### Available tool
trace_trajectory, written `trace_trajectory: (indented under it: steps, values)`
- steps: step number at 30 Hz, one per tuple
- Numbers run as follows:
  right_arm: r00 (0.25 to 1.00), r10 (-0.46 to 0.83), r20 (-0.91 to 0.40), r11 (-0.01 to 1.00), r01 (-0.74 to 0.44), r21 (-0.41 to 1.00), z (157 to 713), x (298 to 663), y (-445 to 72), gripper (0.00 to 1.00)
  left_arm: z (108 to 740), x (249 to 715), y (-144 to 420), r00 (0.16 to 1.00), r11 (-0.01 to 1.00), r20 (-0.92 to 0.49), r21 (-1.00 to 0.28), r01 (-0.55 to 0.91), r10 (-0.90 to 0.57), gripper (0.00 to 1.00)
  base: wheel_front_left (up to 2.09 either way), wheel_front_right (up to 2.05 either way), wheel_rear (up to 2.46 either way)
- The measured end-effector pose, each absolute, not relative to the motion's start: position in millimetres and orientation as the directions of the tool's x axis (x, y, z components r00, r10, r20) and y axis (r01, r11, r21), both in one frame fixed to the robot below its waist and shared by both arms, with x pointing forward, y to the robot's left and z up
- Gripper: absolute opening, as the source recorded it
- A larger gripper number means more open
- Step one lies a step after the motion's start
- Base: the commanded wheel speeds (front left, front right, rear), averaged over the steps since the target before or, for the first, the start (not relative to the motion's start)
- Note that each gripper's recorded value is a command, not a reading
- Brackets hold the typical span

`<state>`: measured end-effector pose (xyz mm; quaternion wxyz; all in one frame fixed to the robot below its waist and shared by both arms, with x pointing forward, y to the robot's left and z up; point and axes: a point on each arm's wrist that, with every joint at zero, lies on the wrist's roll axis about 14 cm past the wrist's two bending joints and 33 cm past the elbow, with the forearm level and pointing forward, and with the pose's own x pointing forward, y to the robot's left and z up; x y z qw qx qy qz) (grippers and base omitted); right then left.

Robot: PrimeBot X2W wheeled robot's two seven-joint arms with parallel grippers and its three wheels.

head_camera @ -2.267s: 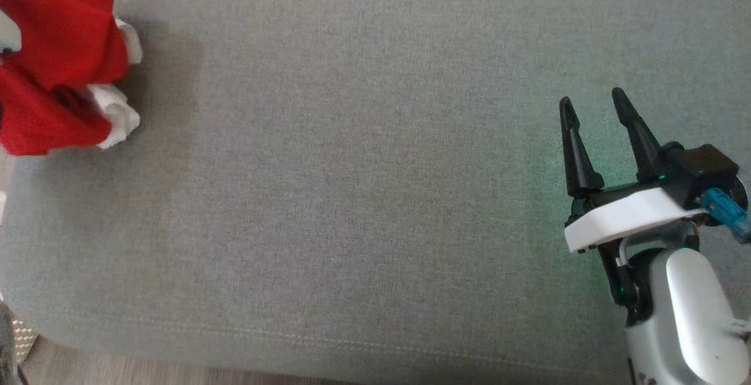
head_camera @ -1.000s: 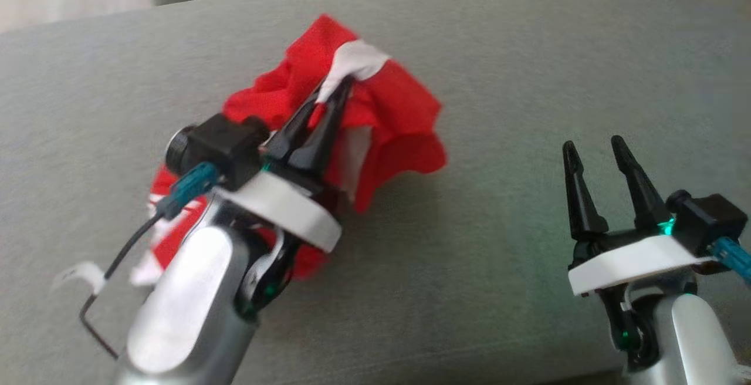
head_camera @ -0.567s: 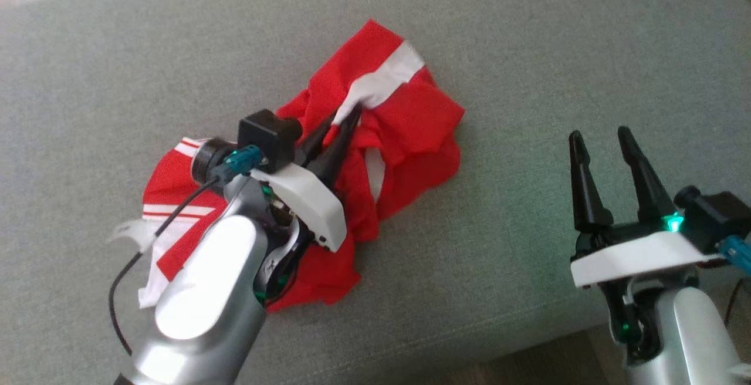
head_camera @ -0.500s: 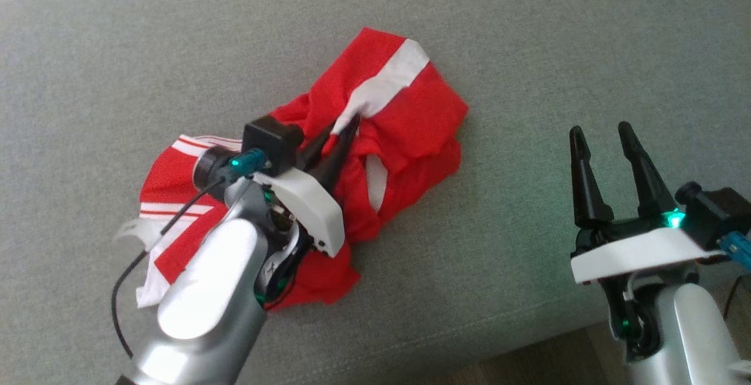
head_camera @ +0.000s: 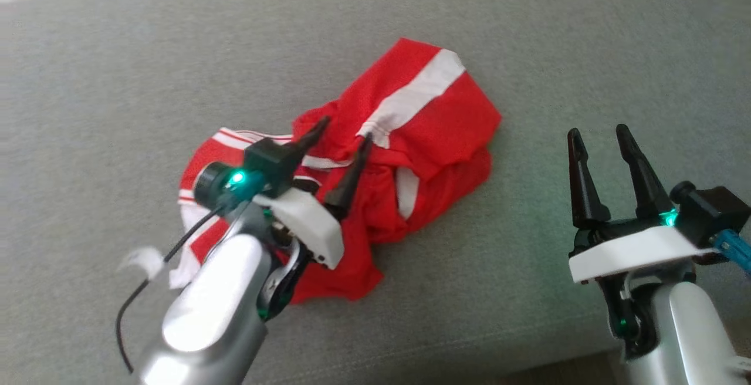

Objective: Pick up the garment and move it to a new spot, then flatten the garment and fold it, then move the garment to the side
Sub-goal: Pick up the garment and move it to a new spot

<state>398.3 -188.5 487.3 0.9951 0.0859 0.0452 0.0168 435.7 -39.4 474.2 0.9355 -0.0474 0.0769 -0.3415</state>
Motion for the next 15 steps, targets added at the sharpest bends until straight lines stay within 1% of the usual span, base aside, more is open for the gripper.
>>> trace_trajectory:
  steps: [2, 3, 6, 9, 15]
  values:
    - [0.995, 0.058, -0.077, 0.985, -0.045, 0.169, 490.6, 400.5, -182.8, 1.0, 481.7, 437.0, -22.8, 0.8, 0.8, -0.075, -0.138, 0.584, -0.596, 1.0, 0.0, 0.0, 0.0]
    - [0.995, 0.058, -0.077, 0.985, -0.045, 0.169, 490.6, 400.5, -182.8, 1.0, 481.7, 437.0, -22.8, 0.8, 0.8, -0.075, -0.138, 0.584, -0.596, 1.0, 0.0, 0.0, 0.0]
    - [0.994, 0.081, -0.072, 0.984, -0.069, 0.165, 494.0, 403.5, -175.4, 1.0, 491.4, 439.3, 9.1, 0.868, 0.862, -0.027, -0.14, 0.488, -0.496, 1.0, 0.0, 0.0, 0.0]
    - [0.992, 0.105, -0.069, 0.982, -0.092, 0.164, 496.6, 405.5, -167.5, 1.0, 500.0, 440.3, 41.8, 0.919, 0.91, 0.008, -0.139, 0.391, -0.394, 1.0, 0.0, 0.0, 0.0]
    - [0.987, 0.149, -0.053, 0.979, -0.139, 0.148, 505.2, 409.3, -152.5, 1.0, 508.2, 431.5, 99.6, 0.976, 0.966, 0.039, -0.135, 0.219, -0.216, 1.0, 0.0, 0.0, 0.0]
